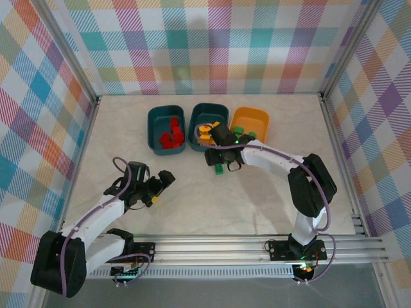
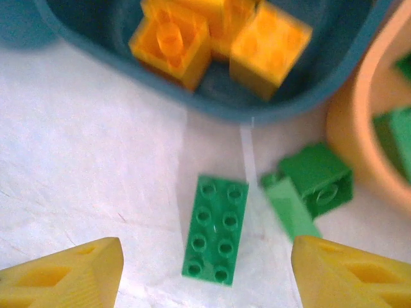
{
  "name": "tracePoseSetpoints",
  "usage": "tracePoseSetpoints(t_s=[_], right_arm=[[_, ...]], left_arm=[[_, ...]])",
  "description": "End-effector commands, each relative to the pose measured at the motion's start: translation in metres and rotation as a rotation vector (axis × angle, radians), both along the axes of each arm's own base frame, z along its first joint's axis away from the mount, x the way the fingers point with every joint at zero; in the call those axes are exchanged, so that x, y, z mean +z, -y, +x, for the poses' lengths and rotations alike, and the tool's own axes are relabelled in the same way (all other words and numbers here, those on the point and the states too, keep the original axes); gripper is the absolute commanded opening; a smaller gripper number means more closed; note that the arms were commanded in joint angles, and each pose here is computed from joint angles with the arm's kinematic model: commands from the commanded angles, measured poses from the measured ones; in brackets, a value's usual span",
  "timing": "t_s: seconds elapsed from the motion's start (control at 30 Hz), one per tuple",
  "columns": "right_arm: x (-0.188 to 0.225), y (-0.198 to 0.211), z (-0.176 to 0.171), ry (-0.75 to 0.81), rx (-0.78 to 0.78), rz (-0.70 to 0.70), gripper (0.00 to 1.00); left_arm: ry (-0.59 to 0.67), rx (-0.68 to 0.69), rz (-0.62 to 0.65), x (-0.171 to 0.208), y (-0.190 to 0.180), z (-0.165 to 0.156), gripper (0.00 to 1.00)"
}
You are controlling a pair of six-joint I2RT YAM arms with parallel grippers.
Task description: Sort the legos into containers by color
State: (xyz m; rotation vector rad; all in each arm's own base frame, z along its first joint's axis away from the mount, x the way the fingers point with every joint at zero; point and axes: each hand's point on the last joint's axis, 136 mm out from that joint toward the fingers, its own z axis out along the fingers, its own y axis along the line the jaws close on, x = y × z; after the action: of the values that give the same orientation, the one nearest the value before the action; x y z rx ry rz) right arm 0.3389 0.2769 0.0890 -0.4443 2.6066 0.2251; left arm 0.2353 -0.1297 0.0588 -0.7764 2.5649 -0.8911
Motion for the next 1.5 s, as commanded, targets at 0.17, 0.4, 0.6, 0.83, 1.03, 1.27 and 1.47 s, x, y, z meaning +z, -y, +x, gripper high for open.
tracePoseSetpoints(t_s=[0.17, 0.4, 0.6, 0.83, 1.03, 1.27, 1.47], right_arm=[[-0.035, -0.012, -0.019, -0.104, -0.023, 0.032, 0.69], [-0.059, -0.023, -0.012, -0.126, -0.029, -0.011, 0.61], [-0.061, -0.029, -0.01, -0.075, -0.017, -0.092, 0.38], [-0.054, -0.032, -0.011, -0.047, -0.011, -0.069, 0.28], [-0.026, -0.035, -0.009, 0.01, 0.008, -0.036, 0.26], [0.018, -0.029, -0.002, 0.107, 0.008, -0.011, 0.26], [0.033, -0.012, 0.02, 0.102, -0.036, 0.067, 0.26]], left_arm=[[0.005, -0.098, -0.005, -0.006, 0.039, 0.009, 1.0], [0.009, -0.136, 0.012, -0.006, 0.053, 0.013, 1.0], [-0.013, -0.155, 0.017, -0.009, 0.055, 0.01, 1.0], [-0.008, -0.17, 0.023, 0.0, 0.059, 0.017, 1.0], [0.005, -0.177, 0.015, 0.009, 0.065, 0.024, 1.0], [0.011, -0.196, 0.017, 0.012, 0.07, 0.021, 1.0], [0.046, -0.226, 0.036, 0.024, 0.077, 0.031, 1.0]])
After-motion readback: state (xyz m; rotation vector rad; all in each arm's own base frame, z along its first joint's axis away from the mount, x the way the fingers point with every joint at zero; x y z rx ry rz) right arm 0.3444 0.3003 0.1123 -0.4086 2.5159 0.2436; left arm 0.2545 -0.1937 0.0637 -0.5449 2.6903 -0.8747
